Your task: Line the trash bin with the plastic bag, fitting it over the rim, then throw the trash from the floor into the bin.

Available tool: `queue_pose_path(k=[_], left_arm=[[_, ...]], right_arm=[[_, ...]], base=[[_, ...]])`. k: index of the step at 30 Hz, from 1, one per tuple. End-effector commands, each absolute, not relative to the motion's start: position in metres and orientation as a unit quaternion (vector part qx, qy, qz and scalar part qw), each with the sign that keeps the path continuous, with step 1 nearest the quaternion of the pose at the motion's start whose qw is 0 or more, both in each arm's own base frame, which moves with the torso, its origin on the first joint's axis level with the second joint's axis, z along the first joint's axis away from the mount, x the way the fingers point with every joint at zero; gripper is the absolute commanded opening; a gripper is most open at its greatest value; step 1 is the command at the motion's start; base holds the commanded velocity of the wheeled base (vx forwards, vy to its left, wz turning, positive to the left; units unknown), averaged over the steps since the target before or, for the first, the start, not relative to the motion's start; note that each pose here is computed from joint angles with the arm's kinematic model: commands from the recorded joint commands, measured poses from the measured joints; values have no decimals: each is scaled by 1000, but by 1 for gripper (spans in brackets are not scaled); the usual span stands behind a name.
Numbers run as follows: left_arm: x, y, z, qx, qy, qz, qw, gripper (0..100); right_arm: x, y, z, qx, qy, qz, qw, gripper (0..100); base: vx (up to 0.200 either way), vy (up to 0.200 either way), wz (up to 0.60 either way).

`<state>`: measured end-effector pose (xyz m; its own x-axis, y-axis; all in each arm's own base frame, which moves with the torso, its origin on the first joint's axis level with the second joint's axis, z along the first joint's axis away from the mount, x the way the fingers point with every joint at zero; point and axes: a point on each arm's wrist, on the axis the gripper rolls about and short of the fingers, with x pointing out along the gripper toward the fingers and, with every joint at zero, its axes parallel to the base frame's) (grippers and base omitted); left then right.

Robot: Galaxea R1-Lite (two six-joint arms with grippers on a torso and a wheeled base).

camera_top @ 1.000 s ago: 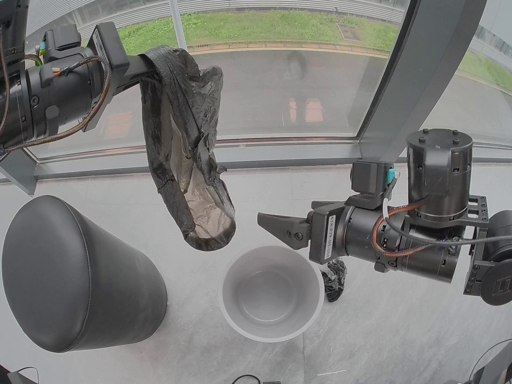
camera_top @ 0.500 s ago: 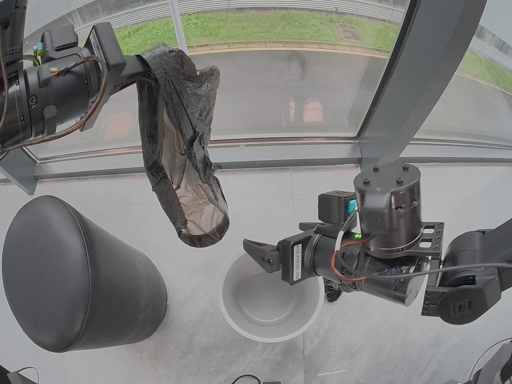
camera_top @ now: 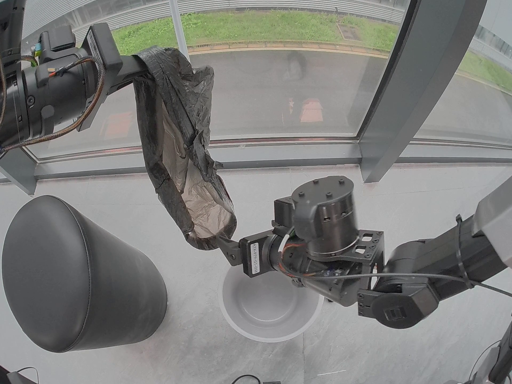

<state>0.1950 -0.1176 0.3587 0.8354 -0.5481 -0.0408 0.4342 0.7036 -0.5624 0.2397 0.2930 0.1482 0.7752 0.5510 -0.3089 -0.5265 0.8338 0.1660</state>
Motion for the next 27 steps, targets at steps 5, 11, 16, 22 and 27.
queue_pose_path(k=[5, 11, 16, 22, 27], left_arm=[[182, -114, 362, -281, 110, -274, 913, 0], [175, -111, 365, -285, 109, -278, 911, 0], [169, -108, 366, -287, 111, -279, 910, 0], [168, -108, 366, -288, 112, -279, 909, 0], [166, -108, 367, -288, 114, -281, 908, 0]], right_arm=[[269, 330, 116, -7, 170, 284, 944, 100], [280, 344, 109, -9, 160, 277, 947, 100], [293, 358, 100, -27, 142, 252, 957, 100], [300, 371, 97, -29, 124, 234, 964, 100], [298, 375, 92, -33, 126, 227, 965, 100]], base=[[0, 0, 0], [0, 0, 0], [0, 0, 0], [0, 0, 0], [0, 0, 0]])
